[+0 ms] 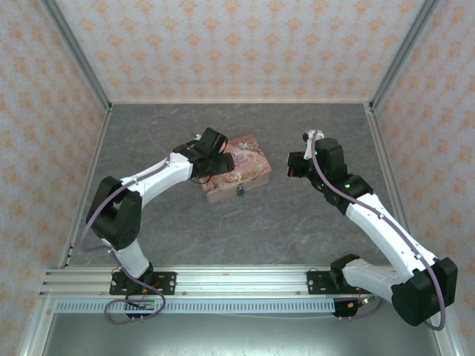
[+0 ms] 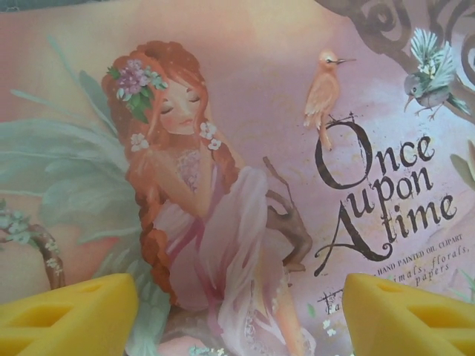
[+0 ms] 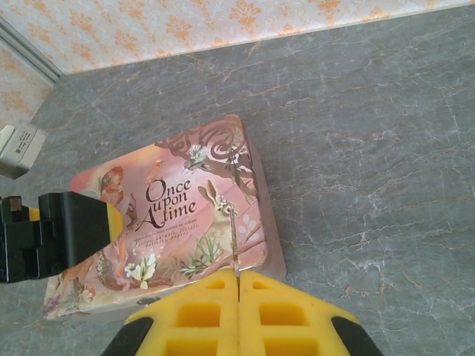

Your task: Unlock a padlock with a key

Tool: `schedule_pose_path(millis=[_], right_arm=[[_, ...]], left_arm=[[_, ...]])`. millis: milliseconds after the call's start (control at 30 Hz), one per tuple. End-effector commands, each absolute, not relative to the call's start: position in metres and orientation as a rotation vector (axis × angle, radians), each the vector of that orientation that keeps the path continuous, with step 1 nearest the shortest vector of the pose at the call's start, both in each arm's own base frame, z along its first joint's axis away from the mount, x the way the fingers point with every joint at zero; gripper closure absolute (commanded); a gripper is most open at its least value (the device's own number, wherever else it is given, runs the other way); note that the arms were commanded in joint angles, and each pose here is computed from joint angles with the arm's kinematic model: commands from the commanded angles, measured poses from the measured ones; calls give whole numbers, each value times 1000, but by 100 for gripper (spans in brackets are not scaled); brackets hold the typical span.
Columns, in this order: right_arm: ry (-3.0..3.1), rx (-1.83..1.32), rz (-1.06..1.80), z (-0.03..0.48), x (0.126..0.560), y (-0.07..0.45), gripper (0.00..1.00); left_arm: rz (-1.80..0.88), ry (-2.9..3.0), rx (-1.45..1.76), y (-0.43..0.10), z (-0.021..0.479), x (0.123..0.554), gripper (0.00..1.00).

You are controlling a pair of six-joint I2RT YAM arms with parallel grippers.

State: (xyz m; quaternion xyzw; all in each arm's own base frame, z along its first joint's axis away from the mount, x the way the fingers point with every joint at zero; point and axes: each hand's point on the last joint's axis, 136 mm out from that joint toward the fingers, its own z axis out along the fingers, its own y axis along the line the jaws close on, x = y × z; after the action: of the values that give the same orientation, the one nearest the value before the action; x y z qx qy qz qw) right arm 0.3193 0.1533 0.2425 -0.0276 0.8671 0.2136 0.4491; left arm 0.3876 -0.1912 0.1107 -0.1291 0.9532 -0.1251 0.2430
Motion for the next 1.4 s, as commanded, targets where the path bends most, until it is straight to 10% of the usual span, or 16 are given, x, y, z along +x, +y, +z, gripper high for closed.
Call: schedule_pose_path(millis=[0,667,933,1367], right_arm=[[2137,-61,520,244,317,151,100],[2180,-161,780,228,323,197,100],[2173,-220,1023,219,358,247,100],[2241,-236,1247,173,420,306,100]], left_arm=[[-285,2635,-361,-170,93,391,25],[-408,2439,-97,-162,151,487,24],[-540,2228,-45,-161,199,445,20],[-729,2250,-62,-179,135,355,20]])
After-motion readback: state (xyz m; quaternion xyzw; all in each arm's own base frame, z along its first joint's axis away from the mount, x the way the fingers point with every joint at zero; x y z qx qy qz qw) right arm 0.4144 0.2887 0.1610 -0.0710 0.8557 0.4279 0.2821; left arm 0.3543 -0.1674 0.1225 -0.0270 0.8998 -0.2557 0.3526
